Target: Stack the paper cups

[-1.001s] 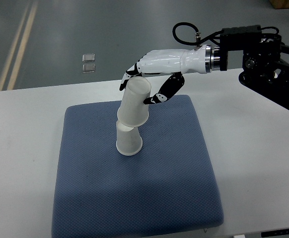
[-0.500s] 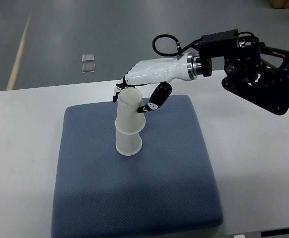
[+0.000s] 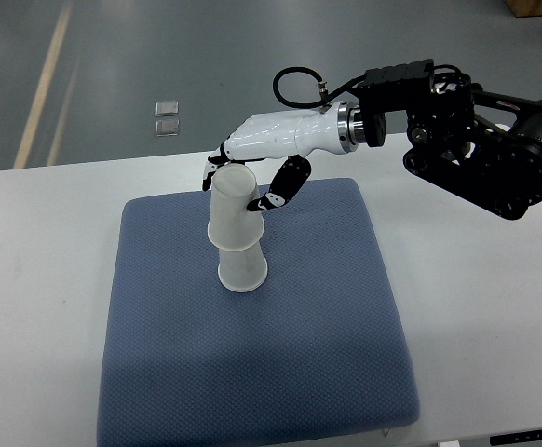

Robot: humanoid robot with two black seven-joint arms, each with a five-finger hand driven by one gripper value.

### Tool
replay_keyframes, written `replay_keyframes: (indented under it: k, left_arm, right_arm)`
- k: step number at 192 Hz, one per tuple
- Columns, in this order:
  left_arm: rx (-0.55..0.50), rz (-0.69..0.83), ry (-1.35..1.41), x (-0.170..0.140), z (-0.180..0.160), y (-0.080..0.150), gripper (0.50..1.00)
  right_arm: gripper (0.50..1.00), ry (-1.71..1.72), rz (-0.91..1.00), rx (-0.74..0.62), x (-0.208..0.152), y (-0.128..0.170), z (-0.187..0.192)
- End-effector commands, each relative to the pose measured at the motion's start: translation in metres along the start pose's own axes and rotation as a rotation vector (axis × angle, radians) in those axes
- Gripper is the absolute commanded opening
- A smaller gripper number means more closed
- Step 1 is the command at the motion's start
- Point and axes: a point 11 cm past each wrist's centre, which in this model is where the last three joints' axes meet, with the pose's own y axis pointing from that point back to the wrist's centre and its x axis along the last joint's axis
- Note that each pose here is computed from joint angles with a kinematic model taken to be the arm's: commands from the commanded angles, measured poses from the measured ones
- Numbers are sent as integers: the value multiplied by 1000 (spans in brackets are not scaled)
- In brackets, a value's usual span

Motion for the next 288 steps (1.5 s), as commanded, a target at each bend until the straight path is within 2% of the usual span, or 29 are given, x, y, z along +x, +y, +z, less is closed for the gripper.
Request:
replay_keyframes:
  k: [1,51,72,114,129,148,233,248,288]
  left_arm:
    - [0,-1,1,0,0,0,1000]
    - [1,-1,2,0,0,0,1000]
    - [0,1,-1,0,0,0,1000]
    - [1,-1,-1,0,0,0,1000]
    - [0,-1,-1,0,0,0,1000]
    - [0,-1,-1,0,0,0,1000]
    - [1,-1,1,0,0,0,1000]
    - [1,-1,-1,0,0,0,1000]
    - [1,-1,-1,0,0,0,1000]
  right_arm:
    - [592,-1,-1,-16,-1,-2,1]
    - [613,-5,-8,-14,-5,-5,-1]
    - [641,0,-23,-18,-10,-6,0]
    - [784,-5,-46,-10,-24,-12,-2]
    - [825,-3,-39,-12,-23,-12,-1]
    - [850,-1,-38,-10,-23,-12,-2]
    - [860,-54,-8,-44,-28,0,13]
    - [860,-111,90,-82,-16,11,27]
    - [858,-436,374,-238,-21,58,93]
